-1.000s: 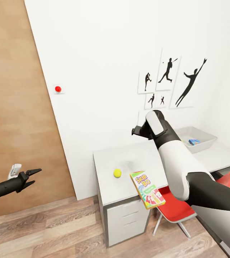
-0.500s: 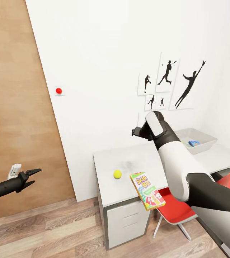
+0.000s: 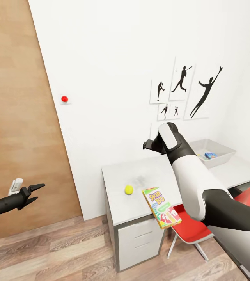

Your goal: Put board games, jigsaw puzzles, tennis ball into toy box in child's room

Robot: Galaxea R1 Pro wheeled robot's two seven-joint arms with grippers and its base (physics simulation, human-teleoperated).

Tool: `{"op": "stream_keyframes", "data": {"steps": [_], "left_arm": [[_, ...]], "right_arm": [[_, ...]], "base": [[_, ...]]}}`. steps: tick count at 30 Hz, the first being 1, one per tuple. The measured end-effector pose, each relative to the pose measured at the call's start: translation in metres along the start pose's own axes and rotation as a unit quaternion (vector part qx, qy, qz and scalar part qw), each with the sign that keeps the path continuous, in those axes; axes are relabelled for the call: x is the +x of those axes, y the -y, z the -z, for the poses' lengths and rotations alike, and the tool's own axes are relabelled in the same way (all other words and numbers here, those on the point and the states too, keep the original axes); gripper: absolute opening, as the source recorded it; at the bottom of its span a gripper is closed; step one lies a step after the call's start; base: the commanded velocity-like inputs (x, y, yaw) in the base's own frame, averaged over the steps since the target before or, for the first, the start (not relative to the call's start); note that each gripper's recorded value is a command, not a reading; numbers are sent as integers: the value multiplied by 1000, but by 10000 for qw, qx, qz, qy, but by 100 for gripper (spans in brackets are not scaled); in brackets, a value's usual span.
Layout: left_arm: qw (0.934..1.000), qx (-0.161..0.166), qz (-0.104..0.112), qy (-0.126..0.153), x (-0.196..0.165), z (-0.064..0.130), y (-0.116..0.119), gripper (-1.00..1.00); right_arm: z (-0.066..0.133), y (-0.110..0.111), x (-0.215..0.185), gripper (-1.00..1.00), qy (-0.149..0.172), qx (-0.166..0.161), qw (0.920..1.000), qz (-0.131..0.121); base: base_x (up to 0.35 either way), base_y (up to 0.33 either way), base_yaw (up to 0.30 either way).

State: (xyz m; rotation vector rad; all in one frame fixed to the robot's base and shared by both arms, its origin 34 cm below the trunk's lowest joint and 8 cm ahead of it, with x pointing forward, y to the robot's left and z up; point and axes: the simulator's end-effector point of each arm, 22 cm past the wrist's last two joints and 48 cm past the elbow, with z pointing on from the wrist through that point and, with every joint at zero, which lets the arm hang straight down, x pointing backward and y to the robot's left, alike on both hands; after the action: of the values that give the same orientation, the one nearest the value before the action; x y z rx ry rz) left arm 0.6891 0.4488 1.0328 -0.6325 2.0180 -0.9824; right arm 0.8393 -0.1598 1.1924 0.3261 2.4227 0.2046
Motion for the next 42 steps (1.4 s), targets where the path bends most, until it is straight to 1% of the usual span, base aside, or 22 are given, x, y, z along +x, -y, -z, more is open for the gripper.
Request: {"op": "stream_keyframes", "data": {"steps": [9,19,25,34,42], "left_arm": [[10000,5,4,0,0,0,0,100],[10000,5,7,-9,1,-1,0,100],[10000,9,7,-5,1,-1,0,100],[10000,5,10,-8,1,-1,0,100],[10000,4,8,-10,1,-1,0,100]], "right_arm": [[-1,0,1,100,-23,-19,10000,-2],[-3,-1,3,100,-55,-32,10000,3],[-2,-1,3,100,-55,-36,10000,1],[-3,-2,4,100,-68,-47,10000,-1],[-8,1,12,100,-136,-35,9999,-9]], "base": [[-21,255,-244],[-218,186,-276],[-148,64,-279],[-14,5,-279],[-1,0,-279]]}}
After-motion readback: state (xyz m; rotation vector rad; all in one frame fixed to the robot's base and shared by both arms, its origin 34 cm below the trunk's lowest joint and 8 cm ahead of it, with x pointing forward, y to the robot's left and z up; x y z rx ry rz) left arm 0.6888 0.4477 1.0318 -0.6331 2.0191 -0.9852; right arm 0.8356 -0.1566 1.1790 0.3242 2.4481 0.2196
